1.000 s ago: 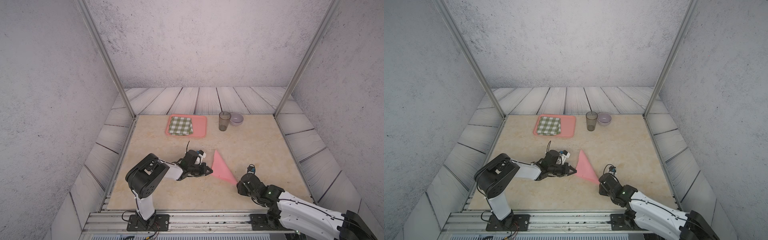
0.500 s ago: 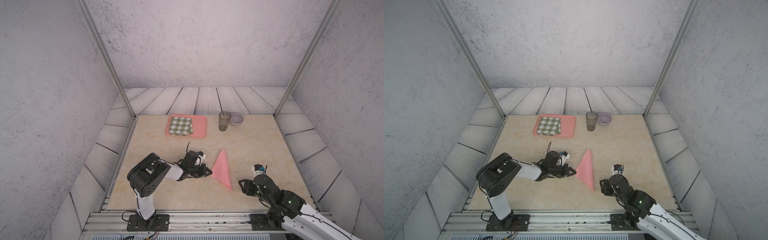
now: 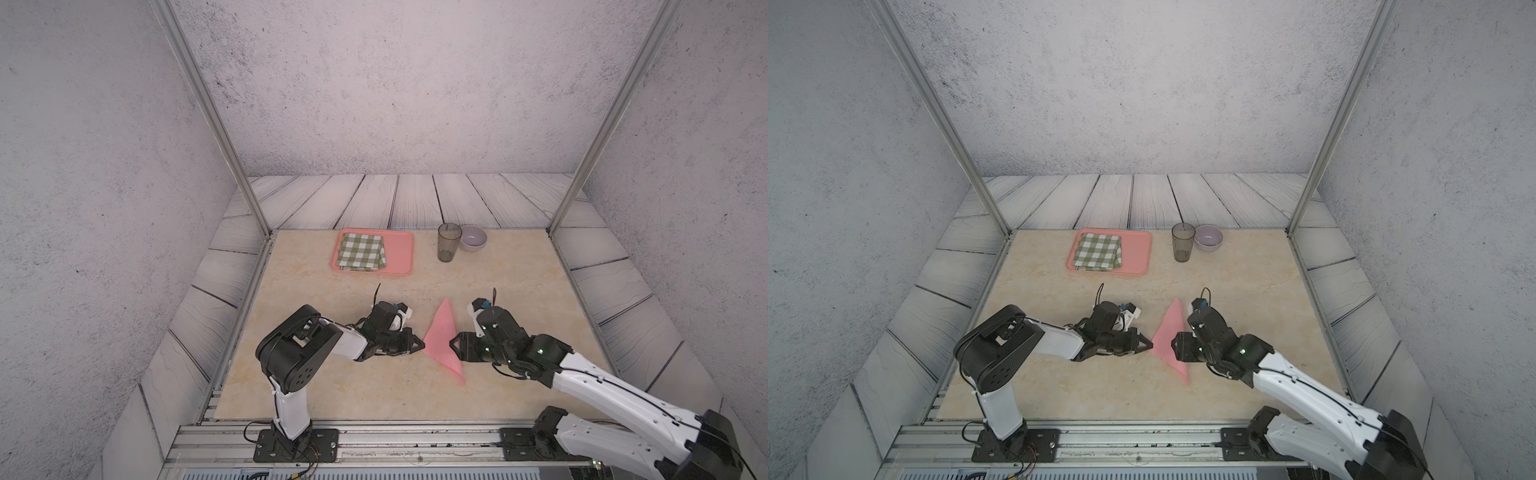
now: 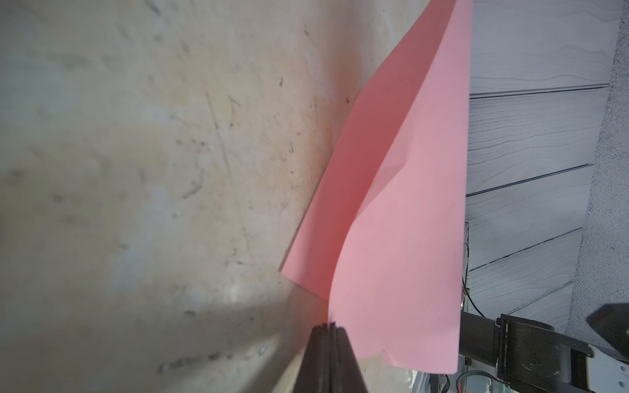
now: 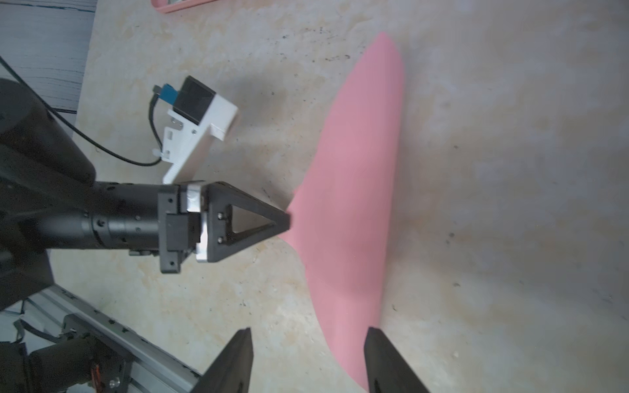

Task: Fold the square paper diagonally
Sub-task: Fold the paper at the center of the board.

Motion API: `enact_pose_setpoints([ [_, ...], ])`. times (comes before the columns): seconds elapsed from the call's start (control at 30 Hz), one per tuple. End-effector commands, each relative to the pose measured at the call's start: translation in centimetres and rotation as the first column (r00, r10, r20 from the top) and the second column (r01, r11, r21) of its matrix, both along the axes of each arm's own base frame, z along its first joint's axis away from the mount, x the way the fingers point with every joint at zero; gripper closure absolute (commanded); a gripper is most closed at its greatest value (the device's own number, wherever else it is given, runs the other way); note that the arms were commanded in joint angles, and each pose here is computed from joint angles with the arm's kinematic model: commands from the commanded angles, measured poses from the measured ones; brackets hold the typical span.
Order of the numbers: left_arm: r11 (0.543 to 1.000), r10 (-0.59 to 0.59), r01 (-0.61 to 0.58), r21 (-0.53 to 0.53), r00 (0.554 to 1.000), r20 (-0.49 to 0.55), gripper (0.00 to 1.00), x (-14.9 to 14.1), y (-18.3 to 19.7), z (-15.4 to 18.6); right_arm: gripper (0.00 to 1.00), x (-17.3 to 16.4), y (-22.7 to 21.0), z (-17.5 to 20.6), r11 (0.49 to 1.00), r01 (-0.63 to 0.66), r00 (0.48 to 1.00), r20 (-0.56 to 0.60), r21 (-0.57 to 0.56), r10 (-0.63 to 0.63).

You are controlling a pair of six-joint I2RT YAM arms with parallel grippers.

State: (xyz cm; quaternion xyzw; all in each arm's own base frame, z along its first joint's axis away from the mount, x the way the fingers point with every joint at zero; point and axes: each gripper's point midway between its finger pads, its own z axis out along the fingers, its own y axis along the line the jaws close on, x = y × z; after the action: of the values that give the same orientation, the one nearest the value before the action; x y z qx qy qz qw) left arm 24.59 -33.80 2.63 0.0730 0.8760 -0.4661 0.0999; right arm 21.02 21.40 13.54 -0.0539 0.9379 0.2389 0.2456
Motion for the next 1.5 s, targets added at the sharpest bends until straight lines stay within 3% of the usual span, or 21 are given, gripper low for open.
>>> enact_pose_setpoints([
  [0.0,1.0,-0.022,0.022,-0.011,1.0,0.014,1.0,0.5,-0.5,0.5,0.44,1.0,2.1,-0.3,0.997,-0.077,0.997,0.002,0.019,0.077],
  [0.27,0.999,-0.051,0.052,-0.014,0.998,0.043,1.0,1.6,-1.7,2.5,0.44,3.4,-0.7,-2.2,0.999,0.025,1.0,0.01,-0.02,-0.025],
  [0.8,0.997,-0.072,0.071,0.017,0.997,0.018,1.0,2.1,-2.3,0.2,0.46,5.1,-1.2,-4.6,0.997,0.051,0.999,0.018,-0.058,-0.05],
  [1.47,0.994,-0.087,0.085,0.07,0.996,0.034,1.0,3.8,-1.8,0.7,0.52,6.3,-1.7,-8.3,0.987,0.066,0.998,0.013,-0.146,-0.065],
])
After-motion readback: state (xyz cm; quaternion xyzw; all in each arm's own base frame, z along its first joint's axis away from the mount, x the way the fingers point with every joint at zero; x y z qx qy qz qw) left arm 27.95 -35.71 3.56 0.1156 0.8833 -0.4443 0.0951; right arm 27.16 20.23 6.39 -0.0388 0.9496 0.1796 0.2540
